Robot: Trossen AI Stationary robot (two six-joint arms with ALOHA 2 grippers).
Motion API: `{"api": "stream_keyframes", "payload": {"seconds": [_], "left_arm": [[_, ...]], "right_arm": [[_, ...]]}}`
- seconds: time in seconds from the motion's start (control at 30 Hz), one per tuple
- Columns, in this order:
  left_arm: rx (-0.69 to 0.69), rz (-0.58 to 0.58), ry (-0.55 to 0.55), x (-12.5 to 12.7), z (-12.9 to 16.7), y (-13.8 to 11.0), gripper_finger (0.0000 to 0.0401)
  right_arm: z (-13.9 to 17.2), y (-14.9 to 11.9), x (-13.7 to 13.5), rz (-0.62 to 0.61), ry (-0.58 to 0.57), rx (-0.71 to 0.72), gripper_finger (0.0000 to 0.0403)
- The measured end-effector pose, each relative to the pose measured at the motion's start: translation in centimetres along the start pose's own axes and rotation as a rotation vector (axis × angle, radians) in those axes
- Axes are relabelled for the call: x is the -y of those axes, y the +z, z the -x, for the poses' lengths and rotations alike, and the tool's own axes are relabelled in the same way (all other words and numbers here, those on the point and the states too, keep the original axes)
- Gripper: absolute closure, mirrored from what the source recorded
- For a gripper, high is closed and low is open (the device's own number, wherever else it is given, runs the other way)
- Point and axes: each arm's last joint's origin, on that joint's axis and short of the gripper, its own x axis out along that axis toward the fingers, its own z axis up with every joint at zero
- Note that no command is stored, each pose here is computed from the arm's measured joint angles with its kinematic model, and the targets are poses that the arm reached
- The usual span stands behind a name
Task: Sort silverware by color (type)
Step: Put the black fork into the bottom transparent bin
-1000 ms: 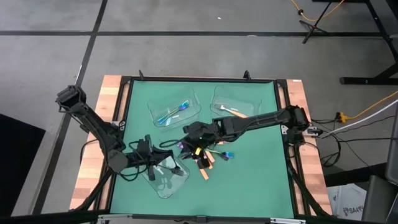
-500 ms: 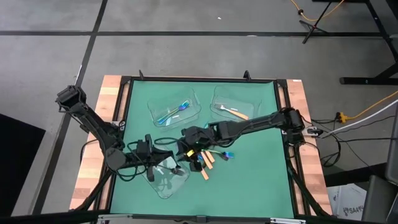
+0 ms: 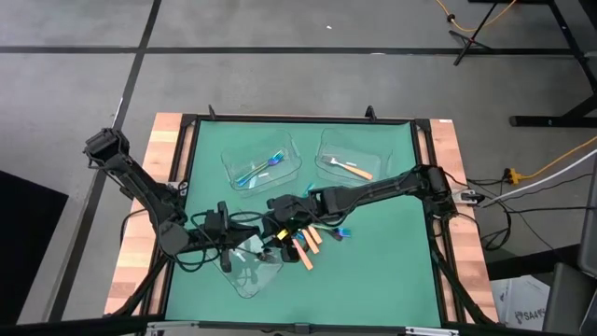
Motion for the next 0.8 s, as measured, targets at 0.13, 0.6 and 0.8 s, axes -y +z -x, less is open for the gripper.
{"api": "stream_keyframes", "payload": {"seconds": [0.13,0.6,0.8], "left_arm": [[0.0,0.001,0.0,0.0,0.0,0.0,0.0396],[0.001,0.001,0.003,-0.01,0.0,0.0,0.0396],[0.001,0.0,0.003,-0.01,0.0,0.0,0.0396]], "right_arm": [[-0.11,-0.19,0.06,0.001,-0.009,-0.013,0.0293],[-0.1,-0.15,0.1,0.027,-0.021,-0.01,0.038],[-0.1,-0.15,0.12,0.027,-0.032,-0.009,0.0396]]}}
